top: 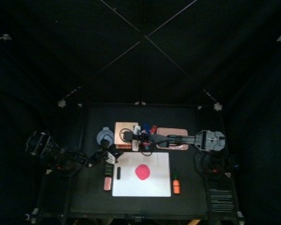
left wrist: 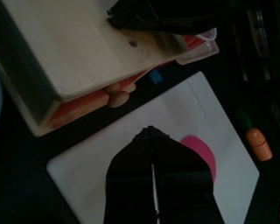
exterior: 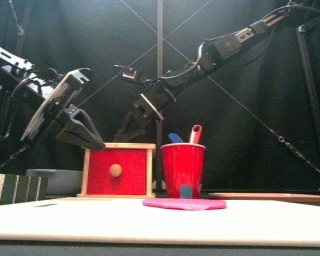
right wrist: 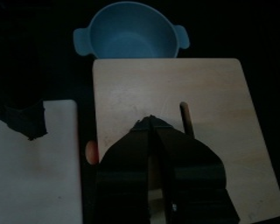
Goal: Get the cutter from the drawer then cut the dough then place the extra dough in the bowl
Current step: Open the drawer
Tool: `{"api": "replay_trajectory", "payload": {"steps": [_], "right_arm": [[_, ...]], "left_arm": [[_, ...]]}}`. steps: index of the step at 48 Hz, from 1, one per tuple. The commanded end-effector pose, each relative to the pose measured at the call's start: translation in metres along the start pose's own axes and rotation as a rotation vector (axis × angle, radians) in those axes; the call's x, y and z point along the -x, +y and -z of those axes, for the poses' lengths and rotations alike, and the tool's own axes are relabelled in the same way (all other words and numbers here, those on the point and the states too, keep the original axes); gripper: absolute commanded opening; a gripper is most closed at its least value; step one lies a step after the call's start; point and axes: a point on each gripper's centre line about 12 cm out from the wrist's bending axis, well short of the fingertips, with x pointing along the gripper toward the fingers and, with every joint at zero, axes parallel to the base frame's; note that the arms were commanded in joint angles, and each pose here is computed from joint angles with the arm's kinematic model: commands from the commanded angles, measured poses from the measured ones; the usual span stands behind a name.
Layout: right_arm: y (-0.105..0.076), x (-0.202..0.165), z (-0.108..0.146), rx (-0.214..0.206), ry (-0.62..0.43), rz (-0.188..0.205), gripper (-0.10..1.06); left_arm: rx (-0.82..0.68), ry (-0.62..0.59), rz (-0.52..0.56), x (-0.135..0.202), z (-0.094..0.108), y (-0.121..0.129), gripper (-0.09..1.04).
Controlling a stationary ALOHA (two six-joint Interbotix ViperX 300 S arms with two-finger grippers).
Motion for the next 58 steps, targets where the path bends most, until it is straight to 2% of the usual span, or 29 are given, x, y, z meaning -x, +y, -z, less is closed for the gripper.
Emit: {"api": "replay_trajectory", "payload": {"steps": [1,7,10,21,23,27,34,48,58], "right_arm": [[-0.003,-0.006,0.014,-0.004,0.065,0.002,0.03],[-0.001,-0.007,0.019,-0.004,0.089,-0.002,0.03],[0.000,-0.008,0.021,-0.001,0.094,-0.004,0.03],[0.001,-0.008,0.023,-0.001,0.100,-0.007,0.03],[0.001,-0.008,0.023,-0.001,0.103,-0.006,0.03],[0.002,-0.008,0.025,0.001,0.115,-0.007,0.03],[0.001,-0.007,0.025,-0.001,0.121,-0.007,0.03],[0.001,-0.007,0.024,0.000,0.117,-0.005,0.03],[0.001,-0.007,0.025,-0.004,0.120,-0.006,0.03]], "left_arm": [[0.014,-0.025,0.005,-0.004,-0.007,-0.005,0.02],[0.024,-0.032,0.002,-0.006,-0.009,-0.006,0.10],[0.035,-0.039,0.009,-0.007,-0.012,-0.011,0.19],[0.072,-0.040,0.037,-0.011,-0.017,-0.027,0.59],[0.099,-0.034,0.034,-0.011,-0.017,-0.029,0.68],[0.187,-0.024,0.003,-0.012,-0.016,-0.028,0.77],[0.366,0.002,-0.085,-0.014,-0.007,-0.015,0.81],[0.377,-0.018,-0.160,-0.036,-0.004,0.000,0.80],[0.367,-0.049,-0.158,-0.053,-0.014,-0.003,0.80]]}}
